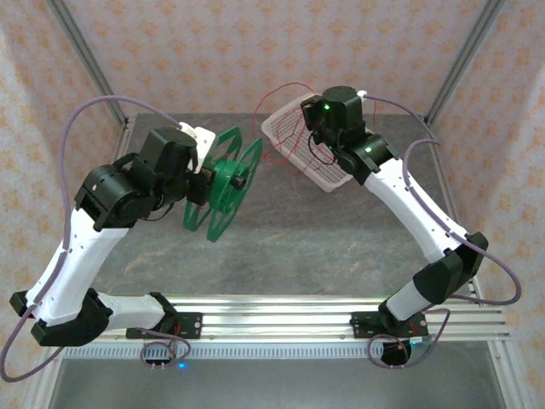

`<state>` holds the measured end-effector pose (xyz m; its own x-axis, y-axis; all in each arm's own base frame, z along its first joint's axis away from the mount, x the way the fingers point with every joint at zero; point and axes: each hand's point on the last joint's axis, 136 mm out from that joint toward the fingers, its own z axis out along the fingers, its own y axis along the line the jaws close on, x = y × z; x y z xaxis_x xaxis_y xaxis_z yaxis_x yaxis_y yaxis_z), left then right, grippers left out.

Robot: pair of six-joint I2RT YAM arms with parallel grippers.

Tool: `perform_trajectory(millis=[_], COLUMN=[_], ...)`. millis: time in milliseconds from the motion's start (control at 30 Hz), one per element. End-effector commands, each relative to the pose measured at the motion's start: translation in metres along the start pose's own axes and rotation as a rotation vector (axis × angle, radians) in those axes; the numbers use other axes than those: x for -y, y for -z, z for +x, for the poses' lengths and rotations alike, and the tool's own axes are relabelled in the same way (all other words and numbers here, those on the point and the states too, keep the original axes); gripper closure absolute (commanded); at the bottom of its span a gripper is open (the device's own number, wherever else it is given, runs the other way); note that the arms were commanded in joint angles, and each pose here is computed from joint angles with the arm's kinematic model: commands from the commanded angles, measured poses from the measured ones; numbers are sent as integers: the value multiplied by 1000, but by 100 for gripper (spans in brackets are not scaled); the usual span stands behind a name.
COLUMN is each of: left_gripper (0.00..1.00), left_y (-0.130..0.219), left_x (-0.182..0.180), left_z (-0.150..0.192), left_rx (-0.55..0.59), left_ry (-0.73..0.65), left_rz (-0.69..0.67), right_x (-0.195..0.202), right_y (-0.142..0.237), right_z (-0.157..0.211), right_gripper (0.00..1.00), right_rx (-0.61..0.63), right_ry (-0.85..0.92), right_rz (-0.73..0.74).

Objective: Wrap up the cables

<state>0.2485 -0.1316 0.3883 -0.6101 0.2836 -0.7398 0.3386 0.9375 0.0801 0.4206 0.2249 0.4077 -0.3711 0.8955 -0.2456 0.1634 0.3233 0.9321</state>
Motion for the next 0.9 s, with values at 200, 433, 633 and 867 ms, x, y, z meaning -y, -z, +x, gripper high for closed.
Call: perform_trajectory(millis=[200, 433, 633, 867], left_gripper=[100, 100, 100, 100], left_y=[10, -23, -53, -66], left_x=[4, 24, 28, 7], left_z=[-6, 7, 12, -7], left_rx=[-4, -81, -138, -84], left_ry=[-3, -13, -69, 10], left_rz=[46, 94, 4, -159], right_x=[12, -9, -32, -44], right_y=[1, -12, -22, -24], right_z=[-33, -35, -18, 22], right_gripper=[100, 100, 100, 100], right_rx=[37, -26, -88, -169], right_ry=[0, -19, -32, -6], right_rz=[-18, -63, -102, -90])
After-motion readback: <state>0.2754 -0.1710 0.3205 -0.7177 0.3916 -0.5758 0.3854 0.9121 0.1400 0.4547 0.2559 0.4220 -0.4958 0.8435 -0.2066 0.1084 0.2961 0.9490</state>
